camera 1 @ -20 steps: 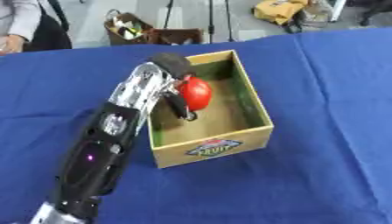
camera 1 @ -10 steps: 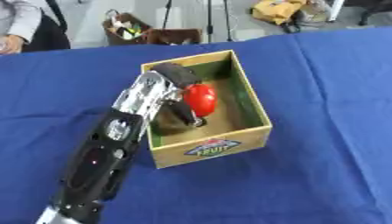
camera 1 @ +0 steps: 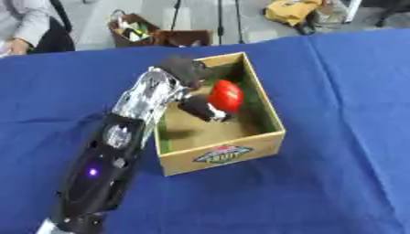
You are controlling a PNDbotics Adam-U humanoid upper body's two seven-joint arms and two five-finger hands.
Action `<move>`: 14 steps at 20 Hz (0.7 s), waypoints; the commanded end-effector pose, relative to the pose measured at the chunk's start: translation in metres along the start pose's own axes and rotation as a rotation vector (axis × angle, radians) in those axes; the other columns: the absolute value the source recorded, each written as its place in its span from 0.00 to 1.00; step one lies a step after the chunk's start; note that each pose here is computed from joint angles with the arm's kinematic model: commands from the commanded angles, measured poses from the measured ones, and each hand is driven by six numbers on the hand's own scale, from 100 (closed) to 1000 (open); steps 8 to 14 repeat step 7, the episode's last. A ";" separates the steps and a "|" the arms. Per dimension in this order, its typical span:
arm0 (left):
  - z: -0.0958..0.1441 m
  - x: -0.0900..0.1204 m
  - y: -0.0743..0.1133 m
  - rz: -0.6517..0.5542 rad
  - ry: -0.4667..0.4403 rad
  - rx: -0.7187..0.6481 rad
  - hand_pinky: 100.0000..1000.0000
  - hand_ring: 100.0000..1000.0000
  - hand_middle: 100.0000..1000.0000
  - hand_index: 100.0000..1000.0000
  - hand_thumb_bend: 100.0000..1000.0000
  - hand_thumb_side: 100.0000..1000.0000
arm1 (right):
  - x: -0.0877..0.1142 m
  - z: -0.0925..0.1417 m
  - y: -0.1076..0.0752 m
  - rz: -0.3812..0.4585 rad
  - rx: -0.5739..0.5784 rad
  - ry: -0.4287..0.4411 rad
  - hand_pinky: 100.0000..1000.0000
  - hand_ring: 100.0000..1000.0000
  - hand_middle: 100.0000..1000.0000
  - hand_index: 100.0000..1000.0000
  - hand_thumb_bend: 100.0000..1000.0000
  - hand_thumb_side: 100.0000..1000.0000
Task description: Pick up objects on the table and place them in the box.
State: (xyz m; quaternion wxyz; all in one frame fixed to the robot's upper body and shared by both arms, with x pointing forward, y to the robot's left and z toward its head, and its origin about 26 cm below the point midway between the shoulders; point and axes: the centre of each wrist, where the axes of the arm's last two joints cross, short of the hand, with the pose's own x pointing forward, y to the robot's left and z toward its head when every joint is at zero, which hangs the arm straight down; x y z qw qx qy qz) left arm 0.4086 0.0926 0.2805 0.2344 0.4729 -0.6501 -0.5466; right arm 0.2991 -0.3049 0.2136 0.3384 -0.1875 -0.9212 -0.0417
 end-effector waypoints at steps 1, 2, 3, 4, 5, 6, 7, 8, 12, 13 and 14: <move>0.029 -0.019 0.036 0.258 0.034 0.379 0.00 0.33 0.37 0.67 0.00 0.77 | 0.006 -0.005 -0.005 0.013 -0.012 -0.035 0.70 0.70 0.56 0.72 0.00 0.80; 0.039 -0.024 0.037 0.382 0.023 0.442 0.00 0.29 0.33 0.64 0.00 0.75 | 0.006 -0.005 -0.005 0.016 -0.016 -0.036 0.70 0.70 0.56 0.72 0.00 0.79; 0.049 -0.029 0.036 0.513 0.005 0.489 0.00 0.26 0.31 0.62 0.00 0.73 | 0.006 -0.005 -0.006 0.020 -0.021 -0.038 0.70 0.69 0.56 0.72 0.00 0.80; 0.060 -0.036 0.035 0.641 -0.014 0.526 0.00 0.25 0.29 0.61 0.00 0.71 | 0.006 -0.005 -0.007 0.023 -0.025 -0.040 0.70 0.69 0.56 0.72 0.00 0.80; 0.072 -0.043 0.033 0.768 -0.033 0.564 0.00 0.24 0.29 0.60 0.00 0.71 | 0.006 -0.005 -0.008 0.025 -0.029 -0.042 0.70 0.69 0.56 0.72 0.00 0.80; 0.084 -0.051 0.031 0.881 -0.051 0.602 0.00 0.23 0.27 0.59 0.00 0.71 | 0.006 -0.006 -0.008 0.027 -0.031 -0.044 0.70 0.70 0.56 0.72 0.00 0.80; 0.097 -0.058 0.028 0.984 -0.067 0.645 0.00 0.23 0.27 0.58 0.00 0.72 | 0.006 -0.006 -0.009 0.028 -0.034 -0.046 0.70 0.70 0.56 0.72 0.00 0.80; 0.097 -0.058 0.028 0.984 -0.067 0.645 0.00 0.23 0.27 0.58 0.00 0.72 | 0.006 -0.006 -0.009 0.028 -0.034 -0.046 0.70 0.70 0.56 0.72 0.00 0.80; 0.097 -0.058 0.028 0.984 -0.067 0.645 0.00 0.23 0.27 0.58 0.00 0.72 | 0.006 -0.006 -0.009 0.028 -0.034 -0.046 0.70 0.70 0.56 0.72 0.00 0.80; 0.097 -0.058 0.028 0.984 -0.067 0.645 0.00 0.23 0.27 0.58 0.00 0.72 | 0.006 -0.006 -0.009 0.028 -0.034 -0.046 0.70 0.70 0.56 0.72 0.00 0.80; 0.097 -0.058 0.028 0.984 -0.067 0.645 0.00 0.23 0.27 0.58 0.00 0.72 | 0.006 -0.006 -0.009 0.028 -0.034 -0.046 0.70 0.70 0.56 0.72 0.00 0.80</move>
